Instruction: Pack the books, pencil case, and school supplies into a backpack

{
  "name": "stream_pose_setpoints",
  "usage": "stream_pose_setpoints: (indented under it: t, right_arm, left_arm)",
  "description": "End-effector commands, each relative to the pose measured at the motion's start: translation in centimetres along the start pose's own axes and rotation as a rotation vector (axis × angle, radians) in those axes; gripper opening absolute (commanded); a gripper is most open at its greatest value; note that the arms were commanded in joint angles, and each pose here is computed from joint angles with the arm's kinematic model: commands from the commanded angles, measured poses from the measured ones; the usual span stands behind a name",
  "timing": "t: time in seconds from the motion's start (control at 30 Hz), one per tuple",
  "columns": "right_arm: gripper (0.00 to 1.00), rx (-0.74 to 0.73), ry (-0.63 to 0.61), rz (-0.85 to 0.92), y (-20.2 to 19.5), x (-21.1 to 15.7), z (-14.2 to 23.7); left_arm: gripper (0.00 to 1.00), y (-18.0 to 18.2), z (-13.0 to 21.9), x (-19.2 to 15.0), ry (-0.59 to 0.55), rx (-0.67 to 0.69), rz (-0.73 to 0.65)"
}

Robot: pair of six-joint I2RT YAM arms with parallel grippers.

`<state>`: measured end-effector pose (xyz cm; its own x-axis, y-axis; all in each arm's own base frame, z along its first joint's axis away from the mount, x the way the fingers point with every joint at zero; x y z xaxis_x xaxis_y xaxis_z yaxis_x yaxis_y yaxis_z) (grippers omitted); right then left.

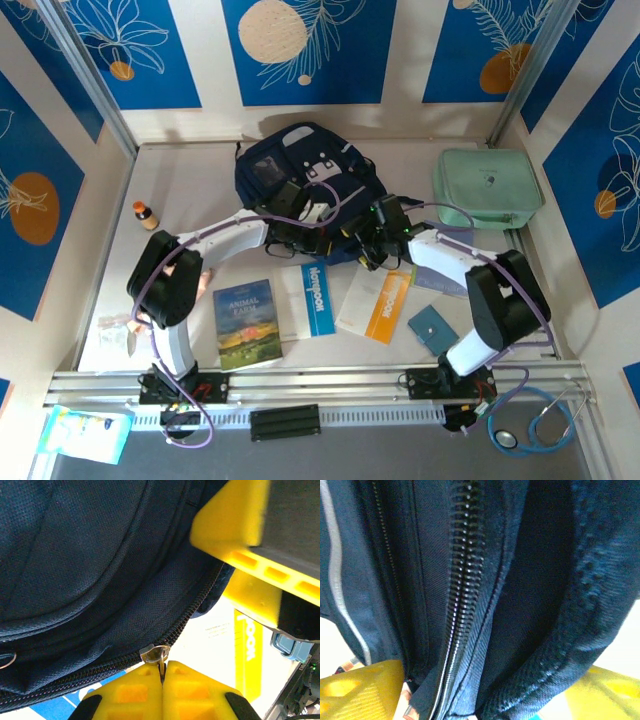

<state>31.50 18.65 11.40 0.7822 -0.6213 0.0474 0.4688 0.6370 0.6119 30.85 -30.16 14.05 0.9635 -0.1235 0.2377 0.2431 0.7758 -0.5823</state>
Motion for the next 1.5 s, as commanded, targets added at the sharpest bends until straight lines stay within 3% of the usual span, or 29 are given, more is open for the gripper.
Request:
stream_pose_setpoints:
  t: [0.0, 0.17, 0.37, 0.53, 0.63, 0.77, 0.87, 1.2, 1.47]
  right_arm:
    - [0.76, 0.000, 0.021, -0.007, 1.0, -0.4, -0.6]
    - [0.67, -0.023, 0.015, -0.017, 0.1, -0.6, -1.0]
    - [0.47, -0.046, -0.013, 0.002, 0.1, 0.1, -1.1]
    - [0.27, -0.066, -0.073, 0.021, 0.5, 1.1, -0.8]
    - [0.19, -0.063, -0.127, 0.045, 0.9, 1.8, 0.0]
    - [0.18, -0.038, -0.184, 0.072, 1.8, 2.3, 1.4]
    - [0.18, -0.016, -0.199, 0.089, 2.3, 2.4, 2.3]
    - [0.18, 0.064, -0.183, 0.121, 3.5, 2.8, 4.7]
    - [0.18, 0.099, -0.161, 0.148, 4.5, 2.9, 5.2]
  left_arm:
    - [0.00, -1.8, 0.8, 0.6, -0.028, -0.052, -0.035]
    - [0.00, -1.7, 0.7, 0.5, -0.026, -0.045, -0.037]
    - [0.00, -1.3, 1.0, 0.3, -0.026, -0.010, -0.045]
    - [0.00, 0.3, 1.8, -0.6, -0.006, 0.109, -0.077]
    - [0.00, 2.5, 2.5, -1.3, 0.021, 0.259, -0.122]
    - [0.00, 5.7, 3.7, -1.8, 0.038, 0.469, -0.172]
    - [0.00, 6.8, 4.4, -1.5, 0.010, 0.542, -0.201]
    - [0.00, 10.9, 4.7, 1.3, -0.076, 0.590, -0.140]
    - [0.00, 14.1, 4.7, 4.5, -0.156, 0.516, -0.016]
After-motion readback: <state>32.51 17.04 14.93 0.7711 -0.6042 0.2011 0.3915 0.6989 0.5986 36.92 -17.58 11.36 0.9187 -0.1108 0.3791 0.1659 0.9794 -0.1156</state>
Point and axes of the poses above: each hand's point on the last joint's axis, 136 mm out from that joint toward the fingers, its own z axis back along the fingers, its own y axis along the line the jaws close on, x = y × z, the point moved 5 cm from there along z, back along the fingers, and after that the axes turned 10 degrees about z, right-handed, at the moved point
